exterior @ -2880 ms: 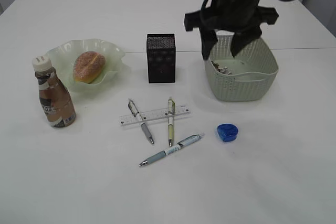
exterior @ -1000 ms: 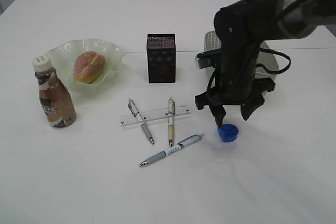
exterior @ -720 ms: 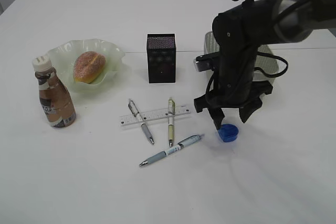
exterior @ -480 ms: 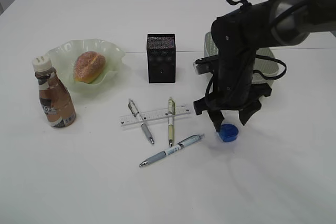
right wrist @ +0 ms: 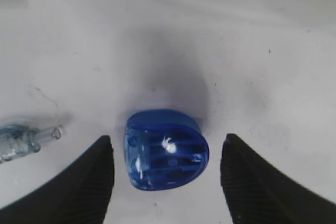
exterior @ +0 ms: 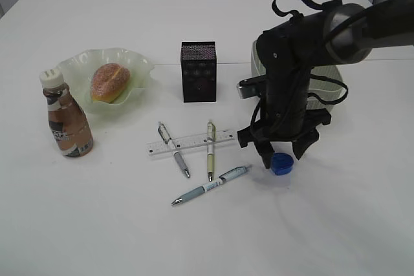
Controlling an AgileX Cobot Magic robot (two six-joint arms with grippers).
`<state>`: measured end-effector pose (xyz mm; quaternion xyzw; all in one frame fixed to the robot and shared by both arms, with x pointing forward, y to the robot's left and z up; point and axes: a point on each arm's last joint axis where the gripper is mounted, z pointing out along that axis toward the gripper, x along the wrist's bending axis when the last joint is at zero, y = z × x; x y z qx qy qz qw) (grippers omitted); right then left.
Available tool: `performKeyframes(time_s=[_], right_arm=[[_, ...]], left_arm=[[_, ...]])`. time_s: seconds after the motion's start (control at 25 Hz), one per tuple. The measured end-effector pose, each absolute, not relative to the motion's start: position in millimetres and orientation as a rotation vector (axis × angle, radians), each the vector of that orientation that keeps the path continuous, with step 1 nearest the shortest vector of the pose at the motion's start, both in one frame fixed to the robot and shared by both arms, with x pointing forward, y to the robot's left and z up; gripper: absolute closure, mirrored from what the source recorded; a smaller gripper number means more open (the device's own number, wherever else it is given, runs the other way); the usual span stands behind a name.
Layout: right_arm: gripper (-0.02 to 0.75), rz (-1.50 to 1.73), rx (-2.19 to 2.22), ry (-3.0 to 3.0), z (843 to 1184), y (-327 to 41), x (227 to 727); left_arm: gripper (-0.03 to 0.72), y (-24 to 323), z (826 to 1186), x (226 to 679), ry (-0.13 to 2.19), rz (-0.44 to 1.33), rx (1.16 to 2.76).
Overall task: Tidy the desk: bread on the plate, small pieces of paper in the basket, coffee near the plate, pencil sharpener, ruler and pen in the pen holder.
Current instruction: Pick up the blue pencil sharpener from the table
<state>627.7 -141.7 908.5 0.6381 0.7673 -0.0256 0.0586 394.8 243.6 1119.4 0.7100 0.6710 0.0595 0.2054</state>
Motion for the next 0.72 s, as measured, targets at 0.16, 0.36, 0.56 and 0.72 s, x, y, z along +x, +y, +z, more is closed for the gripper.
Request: performKeyframes(time_s=[0.16,0.36,0.56,0.72], right_arm=[[0.239,-0.055,1.928,2.322,907.8,-140.9,629.2],[0.239,-0.057,1.928,2.323,905.0,-140.7,629.6],[0.239,-0.058,1.928,2.324,903.4,-140.6,629.8],[0.239,-0.072,1.93,2.328,899.2,-140.5,629.9]], left_arm=[[0.347,243.6,1119.4,394.8,1.87,0.166,1.979],[0.347,243.6,1119.4,394.8,1.87,0.166,1.979],[0.347,243.6,1119.4,394.8,1.87,0.166,1.979],[0.347,243.6,1119.4,394.8,1.87,0.166,1.979]])
